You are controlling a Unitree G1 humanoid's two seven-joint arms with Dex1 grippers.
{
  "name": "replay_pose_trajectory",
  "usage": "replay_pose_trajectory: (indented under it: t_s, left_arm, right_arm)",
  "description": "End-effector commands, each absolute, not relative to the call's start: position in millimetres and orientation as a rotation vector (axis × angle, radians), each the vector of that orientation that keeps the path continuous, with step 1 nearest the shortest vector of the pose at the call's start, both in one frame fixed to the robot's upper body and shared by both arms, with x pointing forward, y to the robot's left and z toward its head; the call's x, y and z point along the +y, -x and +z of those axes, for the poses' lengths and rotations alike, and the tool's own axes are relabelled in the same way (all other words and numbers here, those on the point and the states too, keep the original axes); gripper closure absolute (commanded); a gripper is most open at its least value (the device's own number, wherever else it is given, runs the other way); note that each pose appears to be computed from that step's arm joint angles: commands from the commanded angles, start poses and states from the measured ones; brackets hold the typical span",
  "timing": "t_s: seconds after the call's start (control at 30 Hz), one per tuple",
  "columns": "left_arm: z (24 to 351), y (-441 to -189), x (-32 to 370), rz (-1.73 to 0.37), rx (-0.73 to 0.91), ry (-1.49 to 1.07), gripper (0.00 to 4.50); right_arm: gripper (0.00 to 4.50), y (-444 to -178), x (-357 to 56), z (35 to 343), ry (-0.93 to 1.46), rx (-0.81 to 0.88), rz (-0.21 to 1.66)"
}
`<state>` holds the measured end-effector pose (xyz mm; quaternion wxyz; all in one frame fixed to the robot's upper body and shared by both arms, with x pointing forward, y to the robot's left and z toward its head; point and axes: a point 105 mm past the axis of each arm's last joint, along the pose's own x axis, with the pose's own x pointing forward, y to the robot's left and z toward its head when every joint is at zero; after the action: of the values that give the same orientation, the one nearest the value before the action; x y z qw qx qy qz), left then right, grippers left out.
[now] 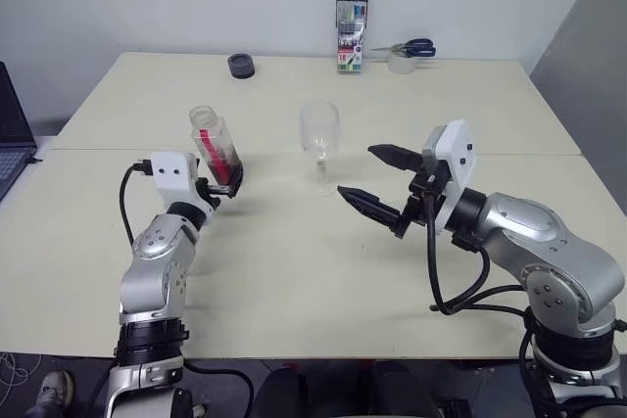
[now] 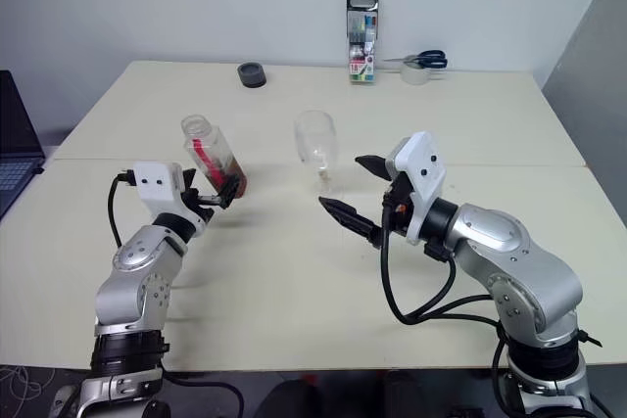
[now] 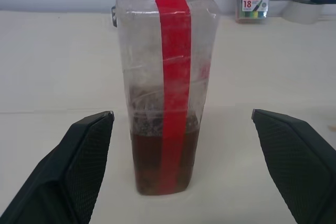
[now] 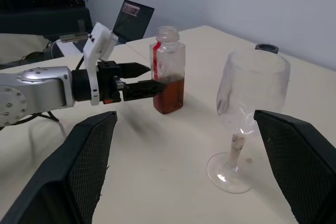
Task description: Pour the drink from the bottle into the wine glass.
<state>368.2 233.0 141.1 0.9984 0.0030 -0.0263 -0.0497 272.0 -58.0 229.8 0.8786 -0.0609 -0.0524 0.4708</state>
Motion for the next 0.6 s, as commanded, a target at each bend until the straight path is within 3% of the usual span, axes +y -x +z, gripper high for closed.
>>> replay_pose_trajectory:
  t_s: [0.03,0.47,0.6]
  left_arm:
    - [156,-376,238,-0.084,-0.113,-0.040,0.00]
    - [151,-415,235,-0.087,-0.136,-0.037,0.00]
    - [149,-418,234,-0.088,-0.139,-0.038,0.86]
  right_arm:
    - [0.03,-267,-58,244,0.148,-0.173,0.983]
    - [0.03,-269,-61,249,0.148,-0.171,0.951]
    - [0.00,-270,-63,250,0.148,-0.171,0.936]
